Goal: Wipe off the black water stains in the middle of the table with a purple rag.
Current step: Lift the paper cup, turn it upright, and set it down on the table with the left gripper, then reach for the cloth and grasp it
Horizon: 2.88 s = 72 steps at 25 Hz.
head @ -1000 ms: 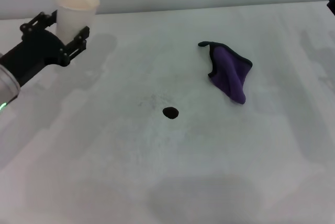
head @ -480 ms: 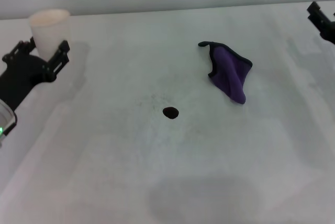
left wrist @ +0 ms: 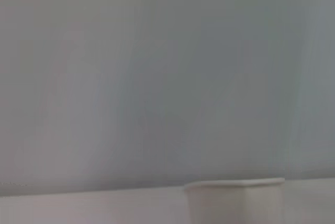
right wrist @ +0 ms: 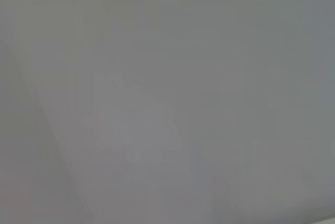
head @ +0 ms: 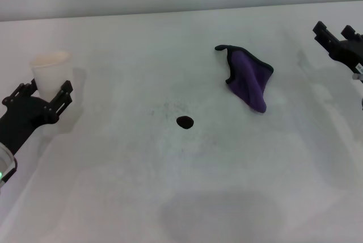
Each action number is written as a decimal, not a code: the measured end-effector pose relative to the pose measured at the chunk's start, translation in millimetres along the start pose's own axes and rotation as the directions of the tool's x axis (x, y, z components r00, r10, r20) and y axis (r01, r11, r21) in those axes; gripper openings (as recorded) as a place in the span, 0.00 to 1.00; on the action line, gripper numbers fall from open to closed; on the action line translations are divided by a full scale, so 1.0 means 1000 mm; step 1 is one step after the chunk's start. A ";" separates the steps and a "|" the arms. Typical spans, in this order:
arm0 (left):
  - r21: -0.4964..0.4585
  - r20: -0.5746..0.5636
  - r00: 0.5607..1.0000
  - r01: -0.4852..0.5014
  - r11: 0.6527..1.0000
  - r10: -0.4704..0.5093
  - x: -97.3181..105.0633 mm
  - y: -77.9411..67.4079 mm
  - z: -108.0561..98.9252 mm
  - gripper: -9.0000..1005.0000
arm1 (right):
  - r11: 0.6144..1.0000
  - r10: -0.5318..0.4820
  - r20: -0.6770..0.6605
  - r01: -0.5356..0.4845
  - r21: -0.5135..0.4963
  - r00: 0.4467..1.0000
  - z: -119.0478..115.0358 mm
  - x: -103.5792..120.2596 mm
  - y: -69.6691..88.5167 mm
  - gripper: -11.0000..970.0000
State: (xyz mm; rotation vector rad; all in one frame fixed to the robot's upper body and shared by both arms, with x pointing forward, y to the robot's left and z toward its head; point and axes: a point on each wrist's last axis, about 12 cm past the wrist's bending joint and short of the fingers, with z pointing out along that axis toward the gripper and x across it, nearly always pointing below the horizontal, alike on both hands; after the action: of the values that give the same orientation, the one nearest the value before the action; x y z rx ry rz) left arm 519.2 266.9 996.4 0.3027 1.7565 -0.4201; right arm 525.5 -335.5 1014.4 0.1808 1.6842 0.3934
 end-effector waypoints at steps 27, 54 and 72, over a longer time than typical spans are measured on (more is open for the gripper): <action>0.021 -0.064 0.994 -0.092 0.996 0.093 0.019 -0.009 -0.014 0.72 | 0.998 -0.021 -0.040 0.018 -0.059 0.999 0.013 0.002 0.014 0.87; 0.000 -0.028 0.999 -0.025 1.000 0.025 0.035 -0.015 -0.049 0.89 | 0.998 -0.021 -0.036 0.019 -0.065 0.999 0.015 0.000 0.015 0.86; -0.246 0.178 0.982 0.104 0.964 -0.061 0.042 0.000 -0.126 0.88 | 0.980 0.046 -0.088 -0.062 -0.190 0.995 0.022 -0.002 0.033 0.86</action>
State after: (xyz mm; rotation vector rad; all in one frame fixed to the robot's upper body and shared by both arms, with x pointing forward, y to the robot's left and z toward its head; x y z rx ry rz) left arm 399.2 320.9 979.3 0.0095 1.6373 -0.2672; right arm 543.8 -301.7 1025.4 0.0678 1.7140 0.6092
